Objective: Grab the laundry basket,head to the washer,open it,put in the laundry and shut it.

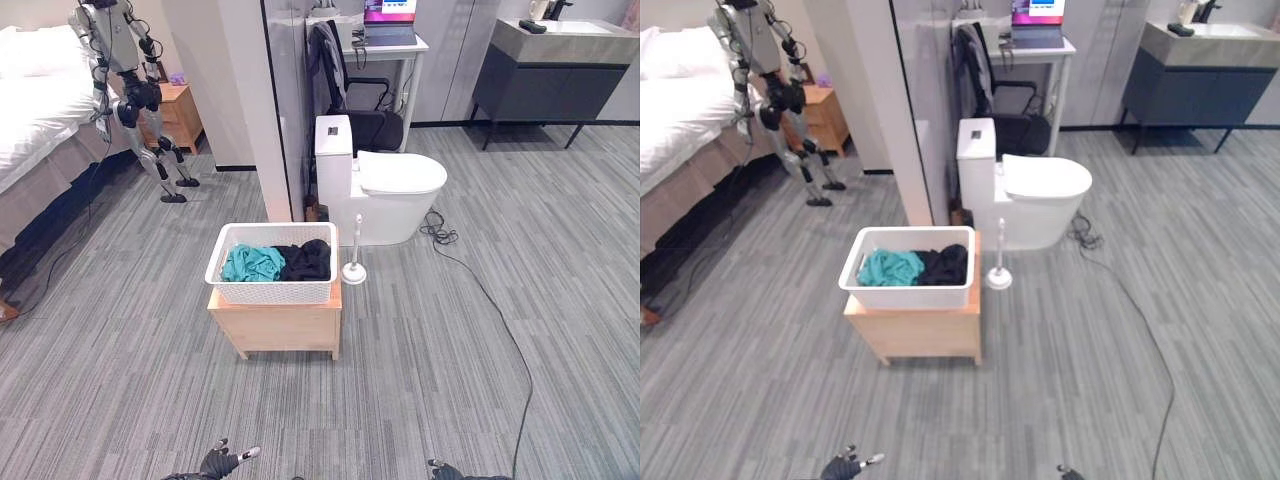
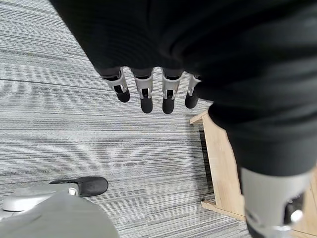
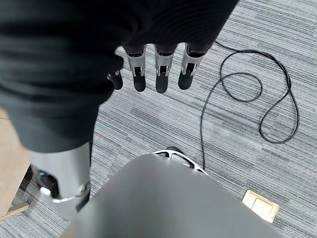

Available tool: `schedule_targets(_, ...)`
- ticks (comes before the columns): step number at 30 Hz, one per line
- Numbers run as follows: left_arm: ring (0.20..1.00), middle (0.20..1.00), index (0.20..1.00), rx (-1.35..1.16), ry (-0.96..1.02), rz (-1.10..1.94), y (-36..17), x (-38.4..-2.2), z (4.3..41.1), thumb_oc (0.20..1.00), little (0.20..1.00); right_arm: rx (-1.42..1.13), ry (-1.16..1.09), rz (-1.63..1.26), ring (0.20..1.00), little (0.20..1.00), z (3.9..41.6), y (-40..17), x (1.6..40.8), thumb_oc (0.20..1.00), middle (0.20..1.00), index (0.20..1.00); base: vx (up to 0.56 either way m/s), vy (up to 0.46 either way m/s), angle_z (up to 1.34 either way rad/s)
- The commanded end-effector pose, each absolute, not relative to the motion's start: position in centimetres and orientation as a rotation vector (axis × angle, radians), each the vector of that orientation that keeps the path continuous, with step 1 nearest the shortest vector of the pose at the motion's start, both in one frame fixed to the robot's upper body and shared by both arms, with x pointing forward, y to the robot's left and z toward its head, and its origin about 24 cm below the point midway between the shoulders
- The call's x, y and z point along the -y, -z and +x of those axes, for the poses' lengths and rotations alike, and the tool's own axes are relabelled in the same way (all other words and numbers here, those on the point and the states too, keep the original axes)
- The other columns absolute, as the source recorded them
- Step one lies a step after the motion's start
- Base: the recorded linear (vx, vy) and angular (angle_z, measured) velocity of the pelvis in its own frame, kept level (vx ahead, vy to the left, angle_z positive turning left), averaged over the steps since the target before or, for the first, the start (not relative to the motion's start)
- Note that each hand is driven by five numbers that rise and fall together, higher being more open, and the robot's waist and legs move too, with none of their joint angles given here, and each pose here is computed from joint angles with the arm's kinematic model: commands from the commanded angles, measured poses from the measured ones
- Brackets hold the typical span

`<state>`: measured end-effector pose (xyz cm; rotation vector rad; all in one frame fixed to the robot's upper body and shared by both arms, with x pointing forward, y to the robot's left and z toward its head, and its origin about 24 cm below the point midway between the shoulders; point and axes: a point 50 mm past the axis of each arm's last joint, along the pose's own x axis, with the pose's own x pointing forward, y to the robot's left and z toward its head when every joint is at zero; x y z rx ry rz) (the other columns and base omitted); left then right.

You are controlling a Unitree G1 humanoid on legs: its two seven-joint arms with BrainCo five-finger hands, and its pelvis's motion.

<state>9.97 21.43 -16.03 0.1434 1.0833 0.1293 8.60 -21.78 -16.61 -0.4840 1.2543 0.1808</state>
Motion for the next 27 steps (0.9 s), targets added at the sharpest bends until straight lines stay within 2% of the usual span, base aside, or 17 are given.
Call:
schedule_targets(1, 1.000, 1.000, 1.000, -1.039, -0.162, 0.180, 15.5, -22.4, 11.1, 1.000, 1.000, -1.259, -0.234, -0.496, 1.000, 1.000, 8.4, 16.9, 20.5, 1.000, 1.000, 1.000, 0.00, 0.000, 0.00)
schedule_targets(27, 1.000, 1.000, 1.000, -1.027, -0.187, 0.182, 15.4, -22.6, 11.6, 1.000, 1.000, -1.239, -0.202, -0.528, 1.000, 1.000, 9.2, 16.6, 21.4, 1.000, 1.000, 1.000, -0.02, -0.030, 0.07)
